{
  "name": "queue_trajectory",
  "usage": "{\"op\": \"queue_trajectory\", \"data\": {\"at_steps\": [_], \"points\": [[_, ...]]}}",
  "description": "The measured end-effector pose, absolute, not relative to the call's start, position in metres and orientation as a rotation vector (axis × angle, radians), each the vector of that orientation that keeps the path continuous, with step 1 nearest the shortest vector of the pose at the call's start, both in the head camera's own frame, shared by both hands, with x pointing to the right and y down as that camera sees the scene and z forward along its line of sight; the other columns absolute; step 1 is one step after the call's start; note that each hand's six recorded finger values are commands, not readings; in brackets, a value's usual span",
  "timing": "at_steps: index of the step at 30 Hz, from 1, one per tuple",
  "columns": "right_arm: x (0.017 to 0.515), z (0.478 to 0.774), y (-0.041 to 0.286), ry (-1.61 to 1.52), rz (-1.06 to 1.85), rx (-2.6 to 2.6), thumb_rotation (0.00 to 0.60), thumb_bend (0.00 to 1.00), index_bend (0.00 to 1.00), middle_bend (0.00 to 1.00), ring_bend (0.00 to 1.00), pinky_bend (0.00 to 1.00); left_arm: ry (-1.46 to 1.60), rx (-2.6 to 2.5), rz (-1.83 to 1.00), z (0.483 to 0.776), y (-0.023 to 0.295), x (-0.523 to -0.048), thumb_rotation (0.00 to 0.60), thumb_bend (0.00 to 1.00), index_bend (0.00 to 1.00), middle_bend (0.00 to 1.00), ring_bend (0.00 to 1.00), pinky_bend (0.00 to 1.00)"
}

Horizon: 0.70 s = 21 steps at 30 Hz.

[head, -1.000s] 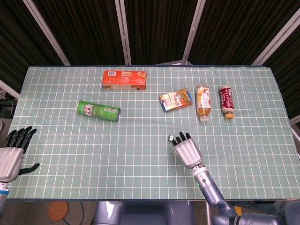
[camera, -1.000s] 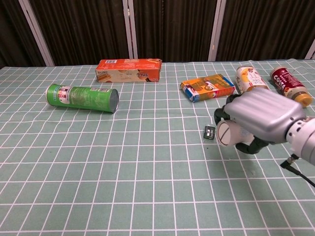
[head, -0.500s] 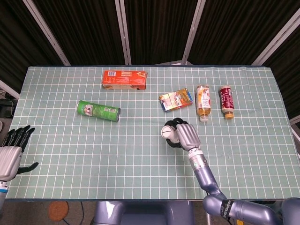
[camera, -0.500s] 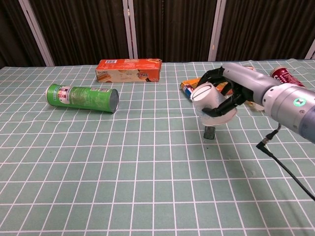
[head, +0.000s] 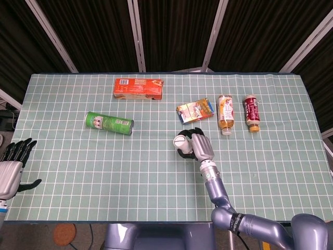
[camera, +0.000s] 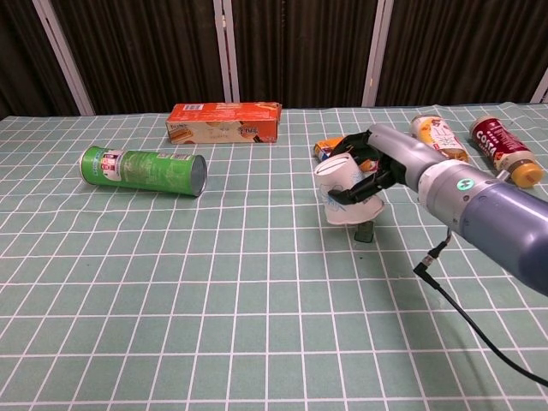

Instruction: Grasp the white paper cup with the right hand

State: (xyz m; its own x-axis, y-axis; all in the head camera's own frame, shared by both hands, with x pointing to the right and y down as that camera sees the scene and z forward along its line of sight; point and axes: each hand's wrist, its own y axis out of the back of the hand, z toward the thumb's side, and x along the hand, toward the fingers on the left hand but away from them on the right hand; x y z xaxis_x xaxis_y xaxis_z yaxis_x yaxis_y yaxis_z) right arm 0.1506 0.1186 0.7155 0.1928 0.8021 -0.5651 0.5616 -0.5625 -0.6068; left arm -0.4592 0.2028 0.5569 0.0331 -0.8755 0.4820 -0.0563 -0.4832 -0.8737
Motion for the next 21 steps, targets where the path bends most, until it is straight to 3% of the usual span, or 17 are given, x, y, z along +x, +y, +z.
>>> {"op": "queue_trajectory", "data": {"at_steps": [12,21], "points": [[0.162,0.717,0.125,-1.297,1.326,-2.208,0.6,0.27,0.36,0.33,0.16,0.08,0.958,-1.636,-1.519,0.556,0.204,-0.458,0.6,0.0,0.0,0.0,0.0,0.0],[0.174,0.719,0.134,-1.251,1.334,-2.221,0.6,0.21,0.14,0.12,0.02,0.0,0.954,-1.641,-1.517,0.556,0.205,-0.457,0.6,0.0,0.0,0.0,0.0,0.0]]}}
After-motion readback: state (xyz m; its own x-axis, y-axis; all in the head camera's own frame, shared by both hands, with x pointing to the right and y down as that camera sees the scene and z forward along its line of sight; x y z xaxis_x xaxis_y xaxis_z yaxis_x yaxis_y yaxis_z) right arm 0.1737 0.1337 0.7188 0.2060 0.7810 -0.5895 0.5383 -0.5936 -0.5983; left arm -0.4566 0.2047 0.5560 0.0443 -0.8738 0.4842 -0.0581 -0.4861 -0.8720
